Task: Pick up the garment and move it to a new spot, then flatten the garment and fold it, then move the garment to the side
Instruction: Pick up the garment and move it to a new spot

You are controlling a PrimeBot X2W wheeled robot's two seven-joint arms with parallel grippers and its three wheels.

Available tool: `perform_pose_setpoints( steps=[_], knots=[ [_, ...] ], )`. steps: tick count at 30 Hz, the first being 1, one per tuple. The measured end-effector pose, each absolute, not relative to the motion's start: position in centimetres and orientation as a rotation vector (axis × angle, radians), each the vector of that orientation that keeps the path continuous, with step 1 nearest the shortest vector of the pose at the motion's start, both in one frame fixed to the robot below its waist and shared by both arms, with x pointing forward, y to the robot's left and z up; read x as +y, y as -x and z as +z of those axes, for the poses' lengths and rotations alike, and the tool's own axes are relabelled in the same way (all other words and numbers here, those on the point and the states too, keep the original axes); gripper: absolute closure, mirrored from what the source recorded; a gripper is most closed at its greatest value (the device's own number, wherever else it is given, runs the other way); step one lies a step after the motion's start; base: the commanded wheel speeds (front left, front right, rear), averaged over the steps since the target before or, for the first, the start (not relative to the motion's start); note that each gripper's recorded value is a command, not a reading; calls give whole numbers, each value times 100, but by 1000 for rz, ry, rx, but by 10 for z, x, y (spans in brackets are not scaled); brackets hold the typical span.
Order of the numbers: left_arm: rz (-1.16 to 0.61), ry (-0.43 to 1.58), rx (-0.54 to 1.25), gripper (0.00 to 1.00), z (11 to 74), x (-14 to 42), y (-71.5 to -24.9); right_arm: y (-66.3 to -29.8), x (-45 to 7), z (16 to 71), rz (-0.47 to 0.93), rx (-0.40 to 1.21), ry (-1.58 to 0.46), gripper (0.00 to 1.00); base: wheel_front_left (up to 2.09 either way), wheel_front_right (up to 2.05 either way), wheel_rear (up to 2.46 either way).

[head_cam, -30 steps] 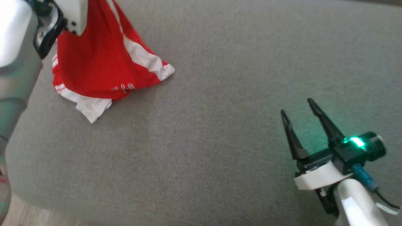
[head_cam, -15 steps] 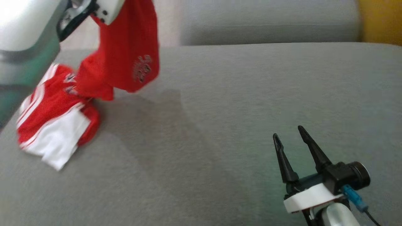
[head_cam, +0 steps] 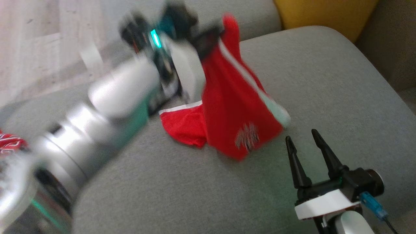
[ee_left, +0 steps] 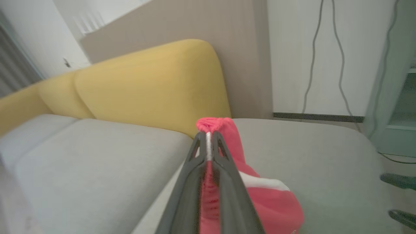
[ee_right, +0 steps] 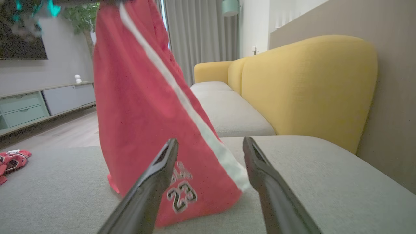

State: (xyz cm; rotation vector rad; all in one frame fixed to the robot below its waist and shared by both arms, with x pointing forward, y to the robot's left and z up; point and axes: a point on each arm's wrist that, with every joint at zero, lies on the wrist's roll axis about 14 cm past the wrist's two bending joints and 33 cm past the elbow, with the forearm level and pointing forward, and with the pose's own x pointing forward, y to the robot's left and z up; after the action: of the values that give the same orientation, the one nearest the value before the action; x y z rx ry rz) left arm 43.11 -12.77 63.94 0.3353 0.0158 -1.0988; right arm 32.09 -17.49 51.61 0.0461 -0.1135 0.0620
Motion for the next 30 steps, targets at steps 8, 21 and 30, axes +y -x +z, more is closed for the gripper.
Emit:
perform_pose_setpoints(
  steps=[8,21,30],
  knots=[
    [-1189,-110,241,100,497,-150,-367,-317,-191,496,-1,-49,-82,0,0,0,0],
    [-1082,35,263,0,464,-129,-335,-334,-177,485,52,-12,-91,0,0,0,0],
    [-758,186,33,0,529,-68,-358,-333,-162,490,108,-31,-82,0,0,0,0]
  ],
)
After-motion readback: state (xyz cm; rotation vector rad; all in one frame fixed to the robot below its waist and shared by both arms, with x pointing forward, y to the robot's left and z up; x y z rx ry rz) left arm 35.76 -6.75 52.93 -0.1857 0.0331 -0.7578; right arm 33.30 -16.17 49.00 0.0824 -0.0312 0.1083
